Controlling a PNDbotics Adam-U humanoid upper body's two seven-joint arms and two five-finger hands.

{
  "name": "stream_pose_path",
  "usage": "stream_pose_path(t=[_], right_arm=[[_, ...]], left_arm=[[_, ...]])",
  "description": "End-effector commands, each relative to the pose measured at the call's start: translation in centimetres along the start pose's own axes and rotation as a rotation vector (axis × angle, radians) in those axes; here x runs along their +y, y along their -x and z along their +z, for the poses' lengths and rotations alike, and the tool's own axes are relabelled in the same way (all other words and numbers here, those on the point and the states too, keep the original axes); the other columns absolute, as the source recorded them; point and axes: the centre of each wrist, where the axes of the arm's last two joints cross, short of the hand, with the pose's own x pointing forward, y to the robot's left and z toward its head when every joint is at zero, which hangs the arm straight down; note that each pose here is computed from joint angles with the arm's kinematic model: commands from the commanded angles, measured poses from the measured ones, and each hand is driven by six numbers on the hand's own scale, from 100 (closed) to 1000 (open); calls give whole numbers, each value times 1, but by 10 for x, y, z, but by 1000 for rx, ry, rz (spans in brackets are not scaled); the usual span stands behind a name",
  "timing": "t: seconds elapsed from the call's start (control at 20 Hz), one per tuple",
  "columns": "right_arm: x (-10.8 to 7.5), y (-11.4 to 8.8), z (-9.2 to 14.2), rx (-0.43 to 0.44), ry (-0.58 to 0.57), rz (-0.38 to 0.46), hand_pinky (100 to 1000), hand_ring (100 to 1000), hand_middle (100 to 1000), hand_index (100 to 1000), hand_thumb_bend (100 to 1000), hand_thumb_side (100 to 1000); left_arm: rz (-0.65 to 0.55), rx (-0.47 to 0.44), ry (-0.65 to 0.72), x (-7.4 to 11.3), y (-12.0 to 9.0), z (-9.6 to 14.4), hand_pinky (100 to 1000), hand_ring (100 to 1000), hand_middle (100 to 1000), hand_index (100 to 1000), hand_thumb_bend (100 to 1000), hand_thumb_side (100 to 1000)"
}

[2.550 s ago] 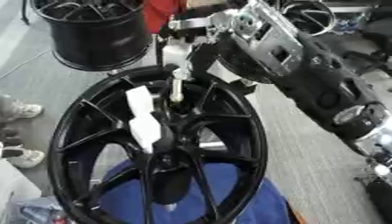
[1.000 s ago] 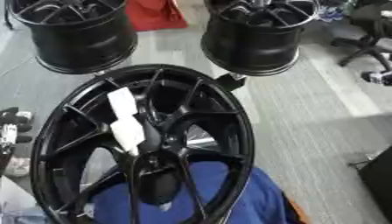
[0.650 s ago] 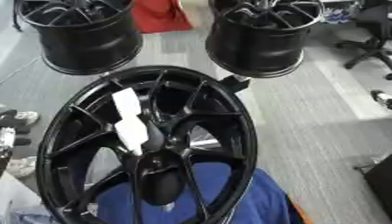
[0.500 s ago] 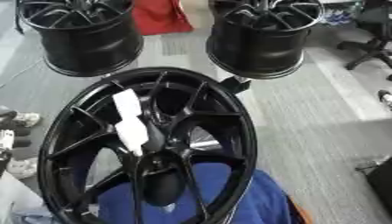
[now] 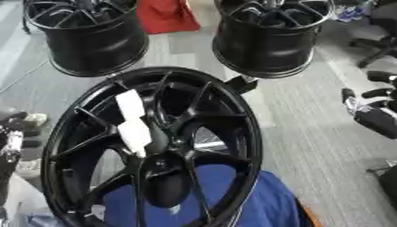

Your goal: Pull the pin out of the wheel hub.

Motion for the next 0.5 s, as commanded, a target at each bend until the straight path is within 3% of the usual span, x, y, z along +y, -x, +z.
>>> stream_pose_path(t=[0.05,0.5], right_arm=[[13,-15,2,-82,1,-87,576,681,798,816,324,289],[40,-2,5,-108,30,-259,576,682,801,816,321,287]], left_arm=[[1,-28,4,0,-6,-4,624,681,646,811,150,688],[12,-33,-9,-2,-7,-5,623,685,651,818,145,675]])
